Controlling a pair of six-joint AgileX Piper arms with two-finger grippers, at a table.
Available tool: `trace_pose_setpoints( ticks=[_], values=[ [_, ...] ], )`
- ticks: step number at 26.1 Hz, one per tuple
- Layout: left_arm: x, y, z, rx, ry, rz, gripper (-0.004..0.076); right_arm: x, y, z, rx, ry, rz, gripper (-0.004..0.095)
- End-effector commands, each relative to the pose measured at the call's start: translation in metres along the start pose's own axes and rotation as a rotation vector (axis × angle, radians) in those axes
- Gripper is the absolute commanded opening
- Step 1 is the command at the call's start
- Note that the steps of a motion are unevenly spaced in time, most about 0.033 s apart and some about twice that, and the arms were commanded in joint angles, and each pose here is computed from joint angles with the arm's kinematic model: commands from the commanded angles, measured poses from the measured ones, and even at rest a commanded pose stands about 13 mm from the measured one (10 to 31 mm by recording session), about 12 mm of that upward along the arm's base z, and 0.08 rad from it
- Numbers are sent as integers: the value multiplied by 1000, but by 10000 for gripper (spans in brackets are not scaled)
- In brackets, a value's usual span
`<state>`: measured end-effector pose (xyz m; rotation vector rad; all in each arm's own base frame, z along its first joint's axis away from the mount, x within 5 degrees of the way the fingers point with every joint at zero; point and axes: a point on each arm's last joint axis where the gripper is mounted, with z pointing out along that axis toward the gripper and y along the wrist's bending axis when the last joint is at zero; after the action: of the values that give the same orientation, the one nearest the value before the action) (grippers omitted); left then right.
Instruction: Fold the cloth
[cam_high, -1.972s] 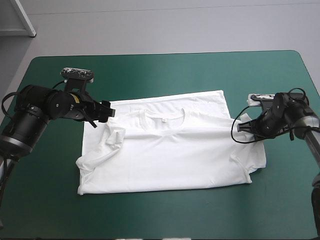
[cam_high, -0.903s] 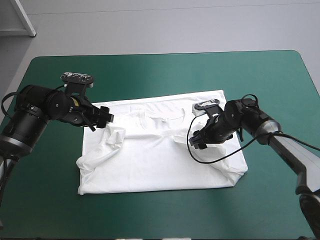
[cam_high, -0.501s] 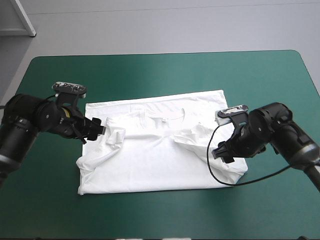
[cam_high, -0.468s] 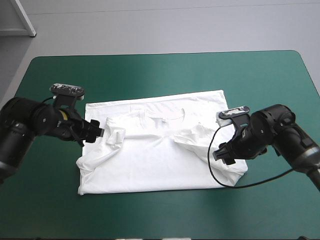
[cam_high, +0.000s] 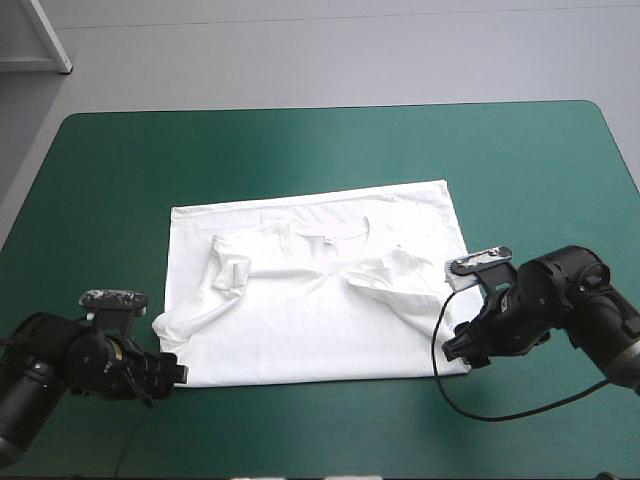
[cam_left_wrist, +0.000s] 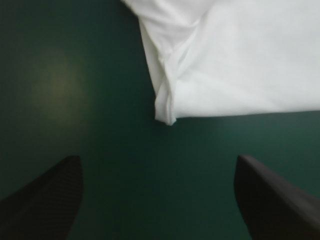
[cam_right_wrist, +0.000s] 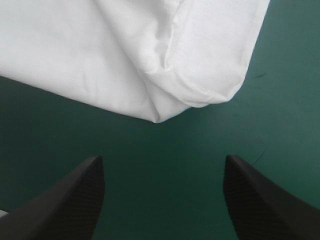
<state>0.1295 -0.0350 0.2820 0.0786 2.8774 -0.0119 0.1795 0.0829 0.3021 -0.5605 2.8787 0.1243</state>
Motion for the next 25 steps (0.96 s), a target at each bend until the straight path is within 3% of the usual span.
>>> trace_pose_setpoints(
  ticks=[1, 9, 14, 17, 19, 20, 21, 25],
  values=[
    [2, -1, 23, 7, -39, -41, 599, 3, 0, -2, 5, -34, -26, 595],
    [-14, -9, 65, 30, -76, -53, 598, 8, -2, 14, 10, -34, -51, 549],
    [-24, -14, 95, 6, 33, -43, 573, 9, -3, 19, 25, -38, -57, 550],
    [-22, -17, 107, 0, 124, -57, 414, 7, -5, 19, 47, -61, -68, 550],
    [-21, -17, 111, -1, 158, -60, 237, 4, -6, 20, 52, -96, -68, 550],
    [-20, -17, 111, -3, 168, -38, 49, 2, -5, 23, 46, -126, -64, 550],
    [-19, -17, 111, -1, 173, -22, -6, 1, -5, 25, 43, -143, -62, 550],
    [-19, -17, 109, 4, 164, -17, -3, -7, -4, 53, 26, -79, -16, 550]
  ],
)
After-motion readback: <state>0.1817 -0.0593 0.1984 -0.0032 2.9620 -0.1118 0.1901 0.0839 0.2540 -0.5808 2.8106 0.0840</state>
